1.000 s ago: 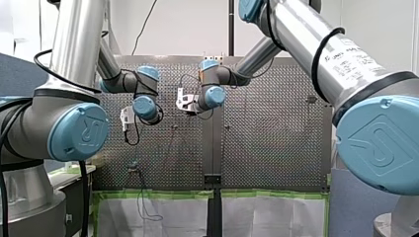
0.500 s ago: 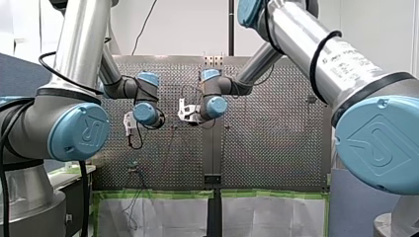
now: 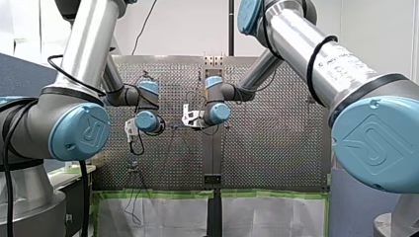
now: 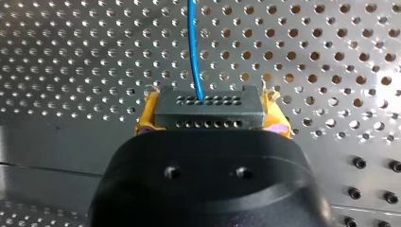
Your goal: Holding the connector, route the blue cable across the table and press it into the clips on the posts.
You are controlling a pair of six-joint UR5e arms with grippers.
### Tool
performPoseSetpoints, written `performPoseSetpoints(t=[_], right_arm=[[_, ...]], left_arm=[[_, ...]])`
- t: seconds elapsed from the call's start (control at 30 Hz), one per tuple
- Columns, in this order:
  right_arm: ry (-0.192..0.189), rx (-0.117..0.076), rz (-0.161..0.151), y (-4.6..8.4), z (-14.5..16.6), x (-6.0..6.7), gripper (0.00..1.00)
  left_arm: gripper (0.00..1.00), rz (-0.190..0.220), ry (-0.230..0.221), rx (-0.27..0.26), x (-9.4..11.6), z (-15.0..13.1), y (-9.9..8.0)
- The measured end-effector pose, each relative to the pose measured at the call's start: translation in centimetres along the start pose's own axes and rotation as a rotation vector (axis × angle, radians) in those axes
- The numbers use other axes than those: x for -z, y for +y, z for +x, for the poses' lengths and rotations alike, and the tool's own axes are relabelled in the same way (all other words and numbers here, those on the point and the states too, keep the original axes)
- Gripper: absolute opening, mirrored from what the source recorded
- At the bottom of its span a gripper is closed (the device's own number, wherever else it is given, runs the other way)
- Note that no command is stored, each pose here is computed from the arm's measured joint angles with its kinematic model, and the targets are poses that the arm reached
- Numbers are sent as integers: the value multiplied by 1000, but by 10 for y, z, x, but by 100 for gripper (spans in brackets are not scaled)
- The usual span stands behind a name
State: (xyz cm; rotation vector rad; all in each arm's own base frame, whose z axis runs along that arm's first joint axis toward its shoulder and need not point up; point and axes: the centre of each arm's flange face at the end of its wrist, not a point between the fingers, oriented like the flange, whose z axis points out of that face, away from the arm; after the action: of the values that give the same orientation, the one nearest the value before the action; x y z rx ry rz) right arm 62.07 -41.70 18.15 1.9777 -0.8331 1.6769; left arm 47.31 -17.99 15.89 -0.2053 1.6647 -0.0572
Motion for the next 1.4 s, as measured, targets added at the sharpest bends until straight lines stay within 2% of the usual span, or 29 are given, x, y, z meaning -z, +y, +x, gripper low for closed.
performPoseSetpoints(t=[0.17,0.47,0.63,0.93,1.13,1.3,1.4], right_arm=[[17,-1,1,4,2,-3,0],[28,-8,-1,9,2,-5,0],[29,-11,-7,14,2,-6,0],[28,-19,-17,22,1,-7,0],[32,-20,-22,26,0,-8,0],[59,-21,-19,29,1,-12,0],[77,-30,-11,31,3,-14,0]], left_arm=[[2,-2,17,1,-8,12,5],[2,47,-4,9,-18,8,3],[2,80,-14,32,-25,5,1],[2,91,5,43,-34,19,5],[2,93,-28,48,-45,9,4],[2,99,-62,59,-60,-5,3],[2,102,-73,63,-68,-13,3]])
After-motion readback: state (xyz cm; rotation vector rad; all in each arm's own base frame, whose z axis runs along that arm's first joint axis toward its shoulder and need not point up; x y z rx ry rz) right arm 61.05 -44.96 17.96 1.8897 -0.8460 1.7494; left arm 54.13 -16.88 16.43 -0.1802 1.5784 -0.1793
